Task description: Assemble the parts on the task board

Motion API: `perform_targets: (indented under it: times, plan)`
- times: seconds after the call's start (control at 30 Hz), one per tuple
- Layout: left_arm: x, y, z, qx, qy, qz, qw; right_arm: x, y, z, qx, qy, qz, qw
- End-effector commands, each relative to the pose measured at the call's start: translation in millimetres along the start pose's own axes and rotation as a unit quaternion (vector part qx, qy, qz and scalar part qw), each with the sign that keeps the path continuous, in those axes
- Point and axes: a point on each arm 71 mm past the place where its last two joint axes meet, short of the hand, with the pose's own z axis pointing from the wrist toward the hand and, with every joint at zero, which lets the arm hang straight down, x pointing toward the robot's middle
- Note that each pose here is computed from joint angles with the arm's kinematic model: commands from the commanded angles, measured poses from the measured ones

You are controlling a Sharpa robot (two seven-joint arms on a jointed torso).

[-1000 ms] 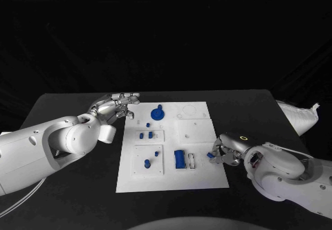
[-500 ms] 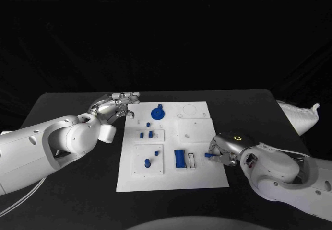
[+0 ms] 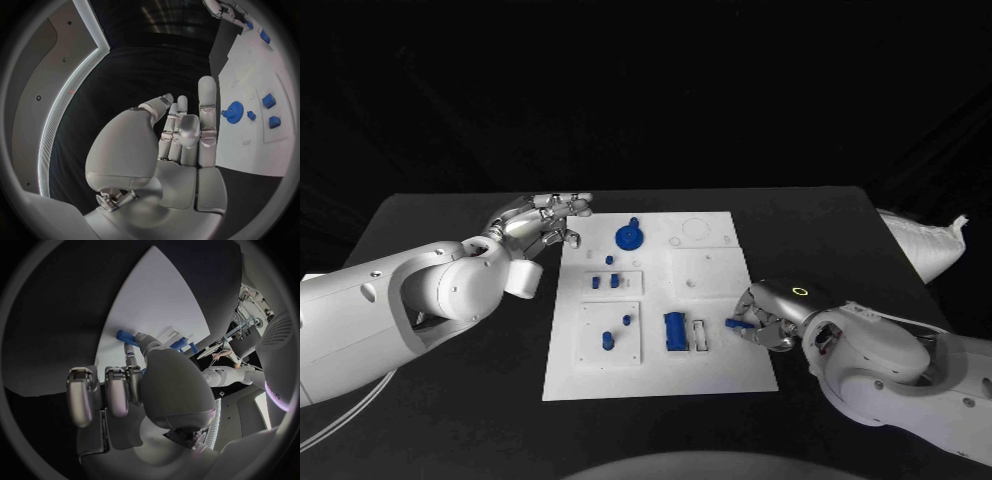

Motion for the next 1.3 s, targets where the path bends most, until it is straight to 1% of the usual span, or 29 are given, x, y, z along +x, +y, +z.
perform_targets:
  times: [0.03,0.13,0.2,0.4,0.6,0.67,0.9,1.3]
  plan:
    - [2.6,-0.9,0.1,0.005,0.009,0.0,1.0,1.4,-4,-2.6,0.033,0.002,0.082,0.996]
    - [2.9,-0.9,0.0,0.005,0.01,0.0,1.0,-2.2,-4,-3.3,0.042,-0.005,0.113,0.993]
    - [3.2,-0.9,-0.1,0.005,0.01,0.0,1.0,-3.0,-3,-3.8,0.045,-0.004,0.129,0.991]
    - [3.5,-0.9,-0.4,0.005,0.01,0.0,1.0,-1.2,1,-3.5,0.051,0.011,0.164,0.985]
    - [3.9,-0.9,-0.6,0.005,0.011,0.0,1.0,0.6,8,-1.9,0.049,0.02,0.187,0.981]
    - [3.9,-0.9,-0.6,0.005,0.011,0.0,1.0,2.0,11,-0.9,0.049,0.027,0.195,0.979]
    - [4.6,-0.8,-0.4,0.005,0.012,-0.001,1.0,5.4,18,3.0,0.046,0.04,0.207,0.976]
    - [5.7,-0.7,-0.3,0.004,0.014,-0.001,1.0,11.3,26,8.7,0.045,0.066,0.202,0.976]
